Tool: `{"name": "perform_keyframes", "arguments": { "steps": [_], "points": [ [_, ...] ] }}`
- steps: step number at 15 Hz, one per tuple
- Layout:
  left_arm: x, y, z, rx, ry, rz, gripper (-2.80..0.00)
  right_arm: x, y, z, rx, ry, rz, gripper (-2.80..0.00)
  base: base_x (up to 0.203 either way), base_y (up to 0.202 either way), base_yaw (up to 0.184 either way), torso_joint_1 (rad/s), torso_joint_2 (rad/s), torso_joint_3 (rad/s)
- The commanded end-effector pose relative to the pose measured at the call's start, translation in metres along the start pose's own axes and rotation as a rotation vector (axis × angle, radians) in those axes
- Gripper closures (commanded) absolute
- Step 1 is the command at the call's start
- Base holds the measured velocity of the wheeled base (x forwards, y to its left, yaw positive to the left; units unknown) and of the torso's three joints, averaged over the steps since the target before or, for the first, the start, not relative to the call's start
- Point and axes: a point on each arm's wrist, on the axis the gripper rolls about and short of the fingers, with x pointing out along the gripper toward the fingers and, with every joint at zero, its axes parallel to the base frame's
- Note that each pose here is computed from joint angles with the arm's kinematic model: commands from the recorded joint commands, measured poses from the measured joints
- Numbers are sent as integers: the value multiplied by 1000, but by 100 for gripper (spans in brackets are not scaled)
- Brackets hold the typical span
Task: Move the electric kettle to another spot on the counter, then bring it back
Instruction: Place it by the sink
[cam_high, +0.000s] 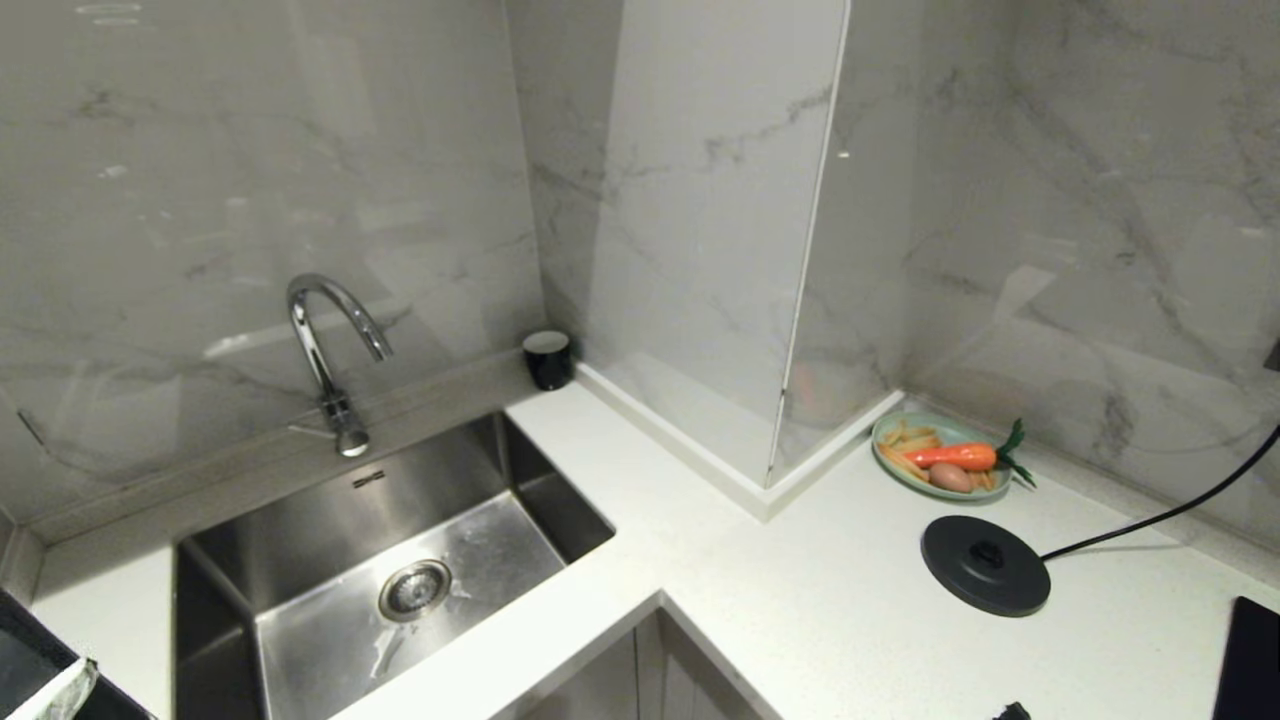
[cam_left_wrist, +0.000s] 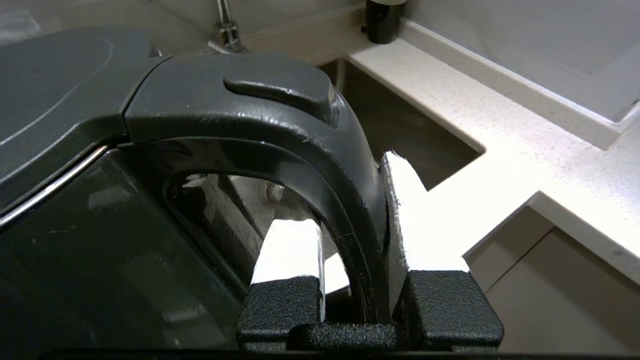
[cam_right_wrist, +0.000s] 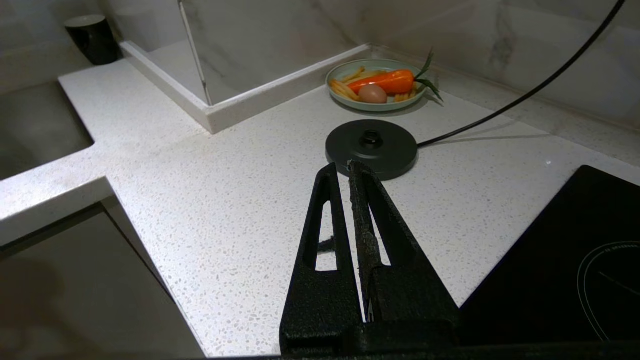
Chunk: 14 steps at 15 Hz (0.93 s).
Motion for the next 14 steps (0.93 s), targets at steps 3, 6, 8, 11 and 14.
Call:
{"name": "perform_keyframes", "arguments": {
  "steps": [3, 6, 8, 11, 14],
  "points": [
    [26, -12, 19, -23, 93, 28, 0, 0, 0, 0, 0, -1, 0, 0, 0, 0, 0, 0, 0, 0],
    [74, -18, 34, -62, 164, 176, 0, 0, 0, 0, 0, 1, 0, 0, 0, 0, 0, 0, 0, 0],
    [112, -14, 38, -90, 146, 267, 0, 0, 0, 0, 0, 1, 0, 0, 0, 0, 0, 0, 0, 0],
    [152, 0, 34, -116, 109, 358, 0, 0, 0, 0, 0, 0, 0, 0, 0, 0, 0, 0, 0, 0],
    [167, 27, 28, -149, 141, 407, 0, 0, 0, 0, 0, 1, 0, 0, 0, 0, 0, 0, 0, 0]
  ]
}}
